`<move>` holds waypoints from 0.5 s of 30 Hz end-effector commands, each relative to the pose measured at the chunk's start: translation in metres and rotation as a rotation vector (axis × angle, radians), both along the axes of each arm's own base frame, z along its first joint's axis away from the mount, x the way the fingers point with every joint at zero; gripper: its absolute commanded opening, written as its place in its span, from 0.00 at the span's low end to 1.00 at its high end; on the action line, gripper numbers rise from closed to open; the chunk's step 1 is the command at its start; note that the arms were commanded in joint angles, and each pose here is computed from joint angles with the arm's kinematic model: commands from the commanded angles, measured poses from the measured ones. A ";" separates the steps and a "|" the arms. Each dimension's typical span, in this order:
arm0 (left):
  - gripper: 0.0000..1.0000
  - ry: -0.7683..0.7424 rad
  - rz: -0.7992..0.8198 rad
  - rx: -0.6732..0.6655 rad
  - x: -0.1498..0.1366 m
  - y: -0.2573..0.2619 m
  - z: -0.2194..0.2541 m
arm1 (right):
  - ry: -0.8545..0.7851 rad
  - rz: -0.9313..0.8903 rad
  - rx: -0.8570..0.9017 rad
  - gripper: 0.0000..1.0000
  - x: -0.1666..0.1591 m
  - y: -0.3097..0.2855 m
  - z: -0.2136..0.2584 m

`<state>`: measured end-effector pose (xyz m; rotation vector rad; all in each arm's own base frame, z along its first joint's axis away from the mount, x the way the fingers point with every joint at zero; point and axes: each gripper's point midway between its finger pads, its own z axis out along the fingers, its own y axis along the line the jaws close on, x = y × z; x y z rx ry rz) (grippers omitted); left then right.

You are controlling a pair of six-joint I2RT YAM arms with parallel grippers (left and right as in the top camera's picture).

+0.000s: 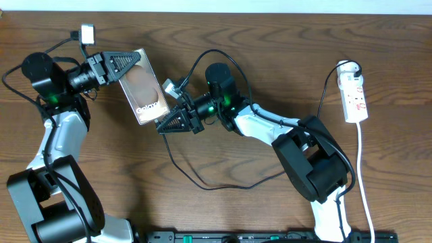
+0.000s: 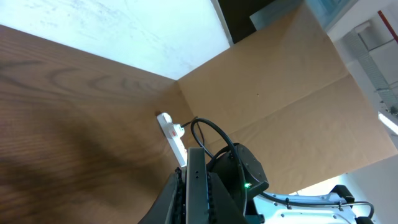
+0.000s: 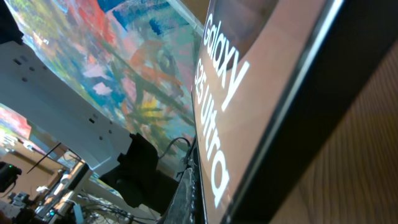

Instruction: Plug charger to phone and switch on socket

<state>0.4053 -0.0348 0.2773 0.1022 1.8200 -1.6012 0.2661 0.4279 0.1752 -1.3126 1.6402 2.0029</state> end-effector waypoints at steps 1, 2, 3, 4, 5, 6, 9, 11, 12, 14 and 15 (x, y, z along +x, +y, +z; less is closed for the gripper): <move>0.07 -0.047 -0.020 0.020 -0.004 -0.002 0.011 | -0.004 0.010 0.006 0.01 -0.003 0.001 0.004; 0.07 -0.046 -0.020 0.020 -0.004 -0.002 0.011 | -0.004 0.009 0.005 0.01 -0.003 0.001 0.004; 0.08 -0.047 -0.020 0.020 -0.004 -0.002 0.011 | -0.004 0.009 0.005 0.01 -0.003 0.001 0.004; 0.07 -0.047 -0.020 0.020 -0.004 -0.002 0.011 | -0.004 0.007 0.005 0.01 -0.002 0.001 0.004; 0.08 -0.047 -0.020 0.020 -0.004 -0.002 0.011 | 0.004 -0.002 -0.001 0.01 -0.001 0.002 0.003; 0.07 -0.047 -0.020 0.020 -0.004 -0.002 0.011 | 0.007 -0.008 -0.004 0.01 0.000 0.002 0.003; 0.07 -0.047 -0.021 0.020 -0.004 -0.002 0.011 | 0.011 -0.017 -0.008 0.01 0.001 0.003 0.003; 0.07 -0.047 -0.023 0.021 -0.004 -0.002 0.011 | 0.019 -0.026 -0.014 0.01 0.003 0.003 0.003; 0.08 -0.047 -0.023 0.021 -0.004 -0.002 0.011 | 0.021 -0.029 -0.015 0.01 0.003 0.003 0.003; 0.07 -0.046 -0.024 0.021 -0.004 -0.002 0.011 | 0.021 -0.030 -0.016 0.01 0.003 0.004 0.003; 0.08 -0.047 -0.024 0.021 -0.004 -0.002 0.011 | 0.023 -0.034 -0.017 0.01 0.004 0.004 0.002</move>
